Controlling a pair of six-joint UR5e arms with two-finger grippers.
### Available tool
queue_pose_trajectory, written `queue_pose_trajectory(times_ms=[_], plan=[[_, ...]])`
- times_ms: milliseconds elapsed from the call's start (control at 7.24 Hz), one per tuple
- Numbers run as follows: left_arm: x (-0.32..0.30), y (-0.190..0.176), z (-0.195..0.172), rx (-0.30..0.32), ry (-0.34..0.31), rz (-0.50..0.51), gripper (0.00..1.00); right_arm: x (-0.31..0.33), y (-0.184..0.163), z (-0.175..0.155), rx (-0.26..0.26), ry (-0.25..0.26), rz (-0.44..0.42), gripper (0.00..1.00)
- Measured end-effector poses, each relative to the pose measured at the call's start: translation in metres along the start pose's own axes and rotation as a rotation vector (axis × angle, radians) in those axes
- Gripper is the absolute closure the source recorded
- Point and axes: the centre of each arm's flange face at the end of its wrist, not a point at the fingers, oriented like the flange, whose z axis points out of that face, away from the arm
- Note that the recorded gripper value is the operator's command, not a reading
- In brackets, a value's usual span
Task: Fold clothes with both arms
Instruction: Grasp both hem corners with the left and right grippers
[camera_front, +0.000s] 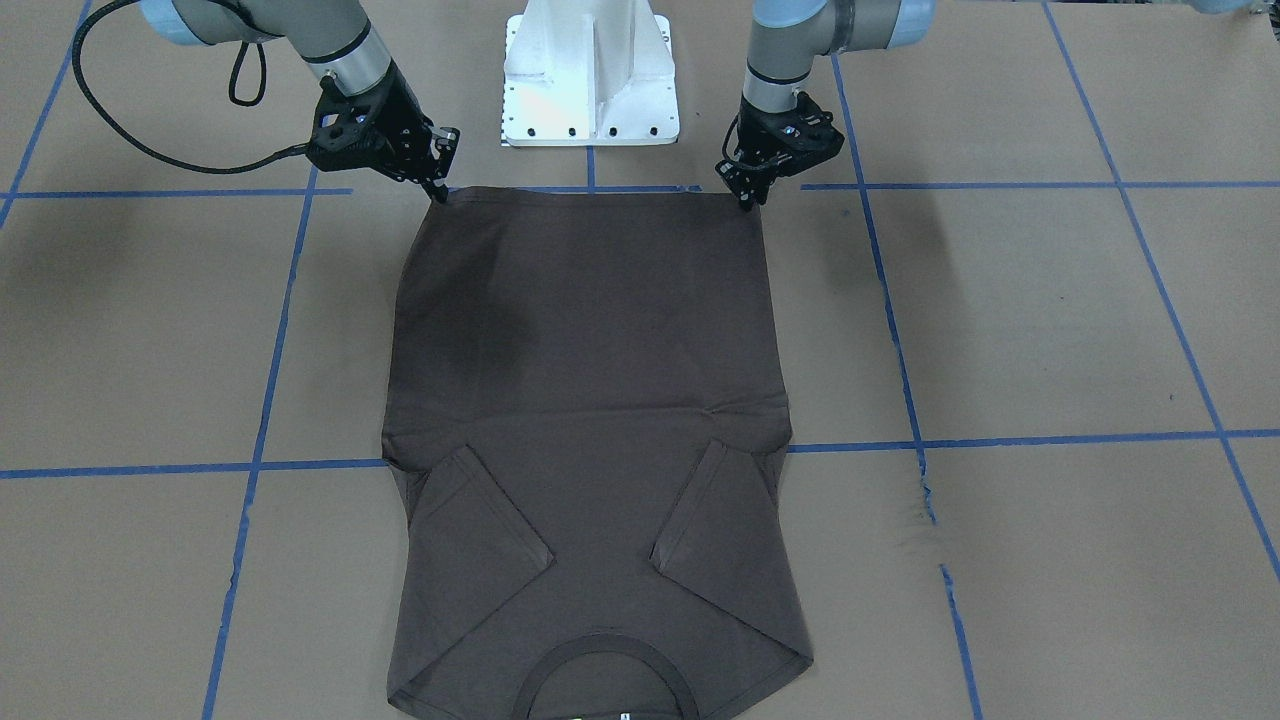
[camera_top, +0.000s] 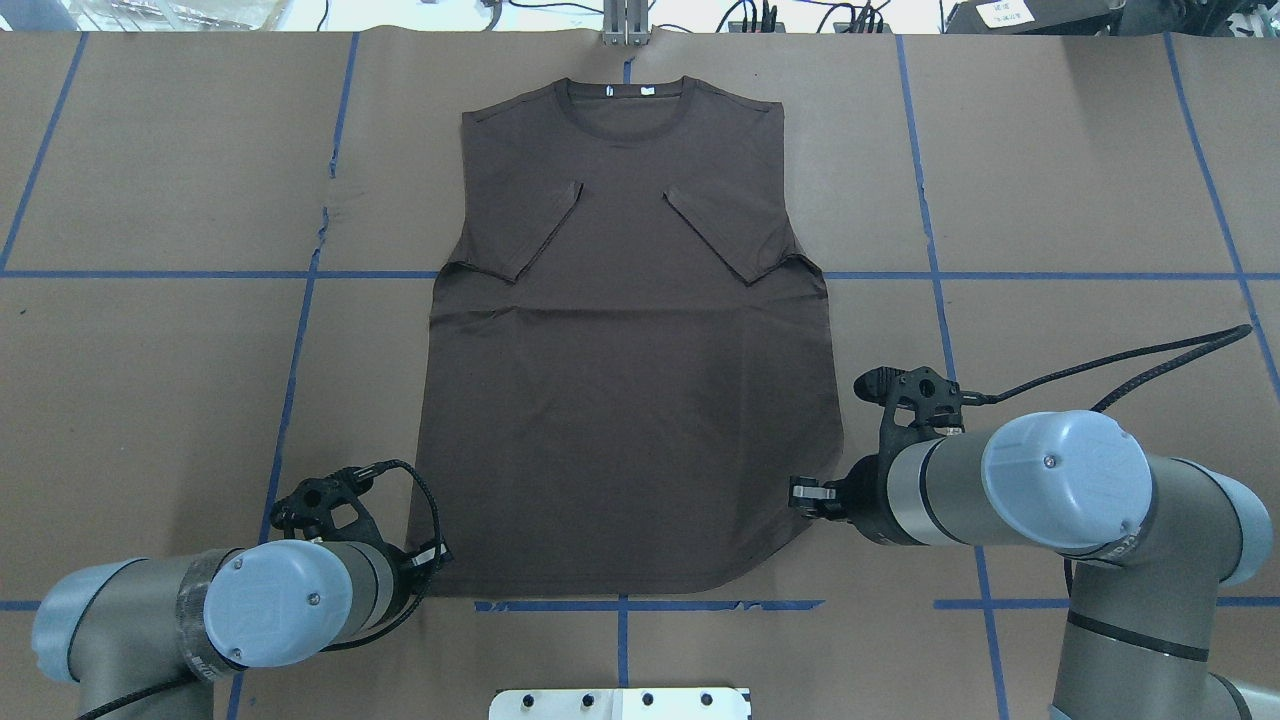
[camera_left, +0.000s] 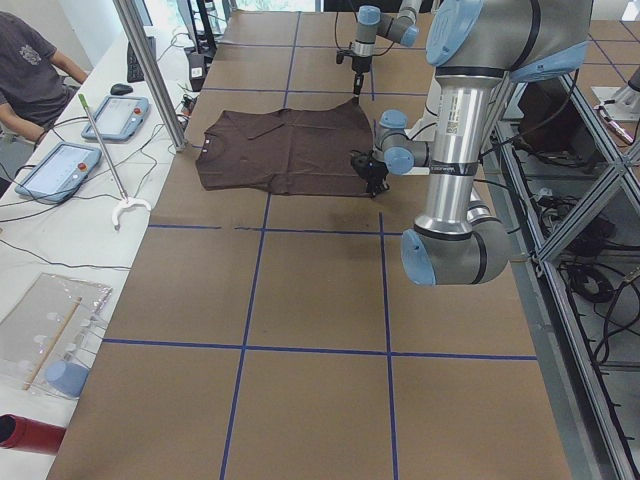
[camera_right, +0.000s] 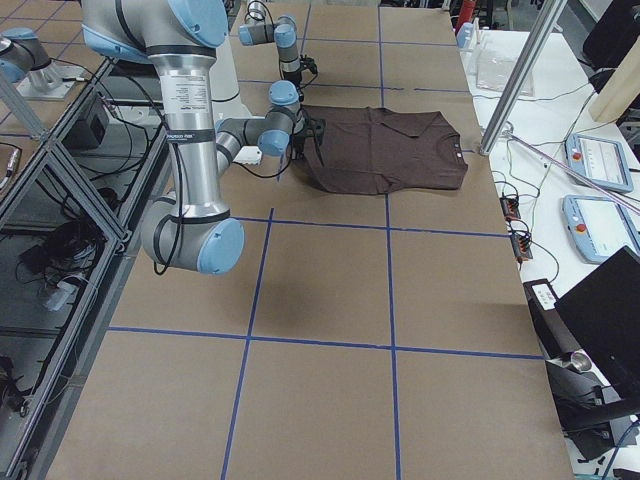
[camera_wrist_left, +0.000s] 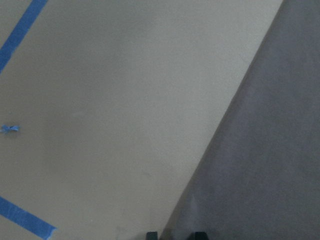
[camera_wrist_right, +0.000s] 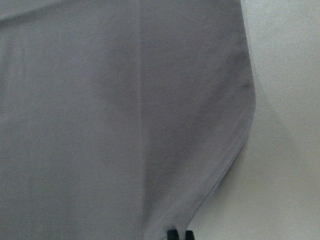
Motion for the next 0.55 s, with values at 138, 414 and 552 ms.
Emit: queue_pose_trajectory(times_ms=[138,414,552], plan=[[0.001,0.000,-0.001,-0.001,0.002,-0.001,1.00,0.000,0.000,0.000,0.000,0.000,0.000,1.00],[0.002,-0.002,-0.010,-0.005,0.017,0.003,1.00,0.000,-0.001,-0.003,-0.001,-0.003,0.001,1.00],[0.001,-0.005,-0.023,-0.009,0.036,0.018,1.00,-0.001,-0.001,-0.007,-0.005,-0.009,0.001,1.00]])
